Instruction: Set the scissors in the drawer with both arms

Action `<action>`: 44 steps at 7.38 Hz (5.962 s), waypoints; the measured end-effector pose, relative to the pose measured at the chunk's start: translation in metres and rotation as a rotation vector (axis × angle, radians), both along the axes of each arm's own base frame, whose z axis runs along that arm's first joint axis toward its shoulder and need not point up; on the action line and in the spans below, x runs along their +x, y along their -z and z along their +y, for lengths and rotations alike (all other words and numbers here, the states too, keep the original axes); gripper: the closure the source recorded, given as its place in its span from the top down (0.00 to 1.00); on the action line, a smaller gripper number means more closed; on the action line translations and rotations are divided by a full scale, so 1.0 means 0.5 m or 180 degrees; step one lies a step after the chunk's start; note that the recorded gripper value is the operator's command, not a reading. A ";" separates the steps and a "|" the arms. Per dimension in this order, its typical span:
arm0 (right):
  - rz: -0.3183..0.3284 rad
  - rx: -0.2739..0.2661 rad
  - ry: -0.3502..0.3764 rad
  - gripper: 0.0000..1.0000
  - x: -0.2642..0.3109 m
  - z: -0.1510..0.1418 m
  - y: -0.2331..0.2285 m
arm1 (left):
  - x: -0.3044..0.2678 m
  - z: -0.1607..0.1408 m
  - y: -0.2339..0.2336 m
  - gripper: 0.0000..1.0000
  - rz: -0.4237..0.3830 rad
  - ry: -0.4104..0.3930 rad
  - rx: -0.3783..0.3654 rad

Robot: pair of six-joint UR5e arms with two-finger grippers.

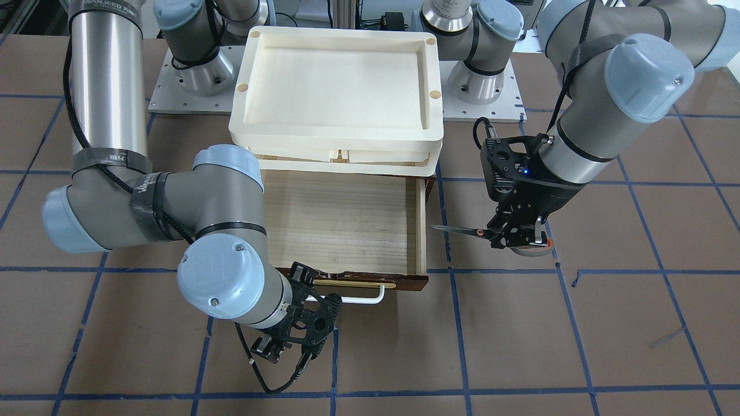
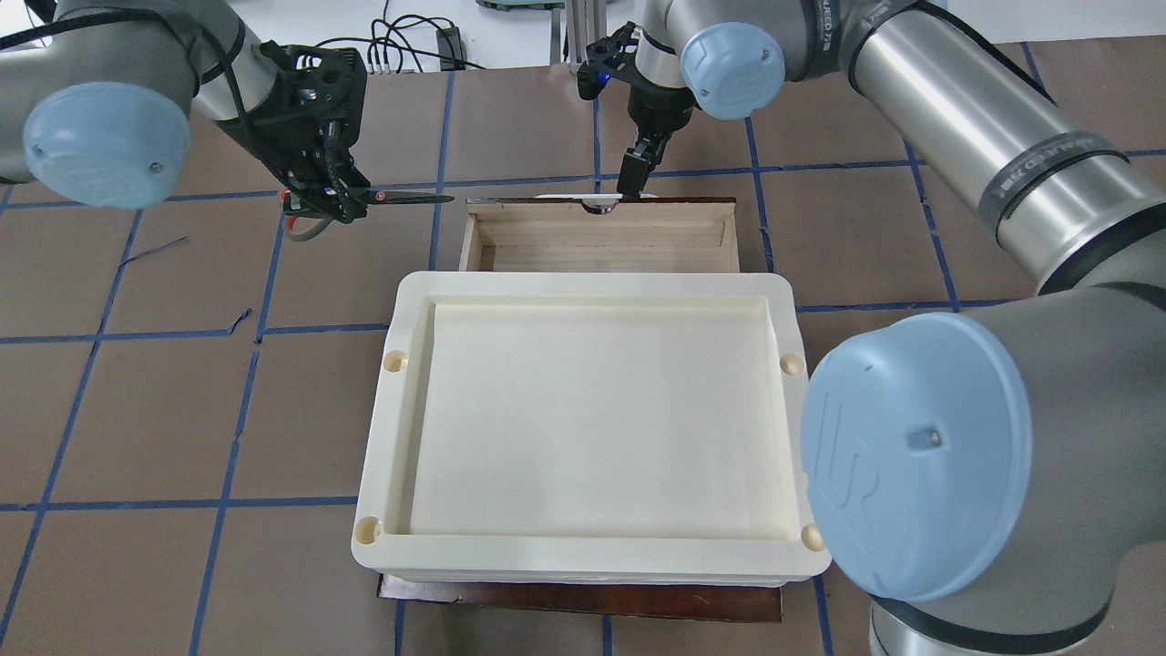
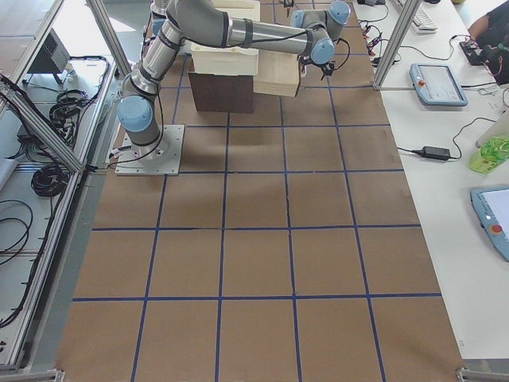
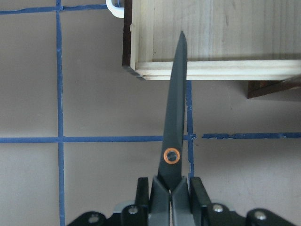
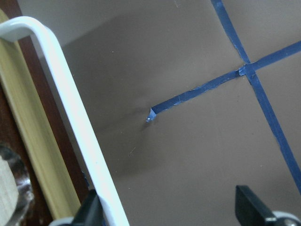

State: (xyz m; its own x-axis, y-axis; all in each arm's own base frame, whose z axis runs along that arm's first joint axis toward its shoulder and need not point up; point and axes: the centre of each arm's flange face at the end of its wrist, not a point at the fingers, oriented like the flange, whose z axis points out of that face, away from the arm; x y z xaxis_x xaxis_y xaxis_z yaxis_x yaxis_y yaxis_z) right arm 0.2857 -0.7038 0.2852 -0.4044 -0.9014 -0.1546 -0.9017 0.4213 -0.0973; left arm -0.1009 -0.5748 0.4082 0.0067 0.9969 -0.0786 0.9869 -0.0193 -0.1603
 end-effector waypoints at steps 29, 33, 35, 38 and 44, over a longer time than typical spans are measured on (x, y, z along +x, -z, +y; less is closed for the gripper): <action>0.0652 0.0017 0.3198 1.00 -0.341 0.363 -0.439 | -0.436 0.072 0.124 1.00 0.0222 -0.0068 0.0388; 0.0673 0.0020 0.3212 1.00 -0.345 0.363 -0.438 | -0.305 0.065 0.014 1.00 0.0282 -0.0779 0.0349; 0.0664 0.0001 0.3178 1.00 -0.343 0.348 -0.435 | -0.186 0.064 -0.051 1.00 0.0290 -0.1317 0.0317; 0.0620 -0.0035 0.3008 1.00 -0.312 0.249 -0.424 | -0.031 0.100 -0.123 1.00 0.0092 -0.2347 0.0472; 0.0313 -0.0202 0.2453 1.00 -0.241 -0.012 -0.251 | -0.014 0.189 -0.183 1.00 -0.0300 -0.4660 0.0648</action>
State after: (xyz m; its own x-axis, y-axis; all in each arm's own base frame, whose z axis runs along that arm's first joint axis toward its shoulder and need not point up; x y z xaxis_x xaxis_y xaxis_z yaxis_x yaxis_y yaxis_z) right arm 0.1654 -0.7096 0.4106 -0.9295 -0.3663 -0.0430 -0.3624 0.9288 -0.0770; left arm -0.1078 -0.4802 0.4998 -0.9934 0.1148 0.0037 0.1149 0.9930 0.0261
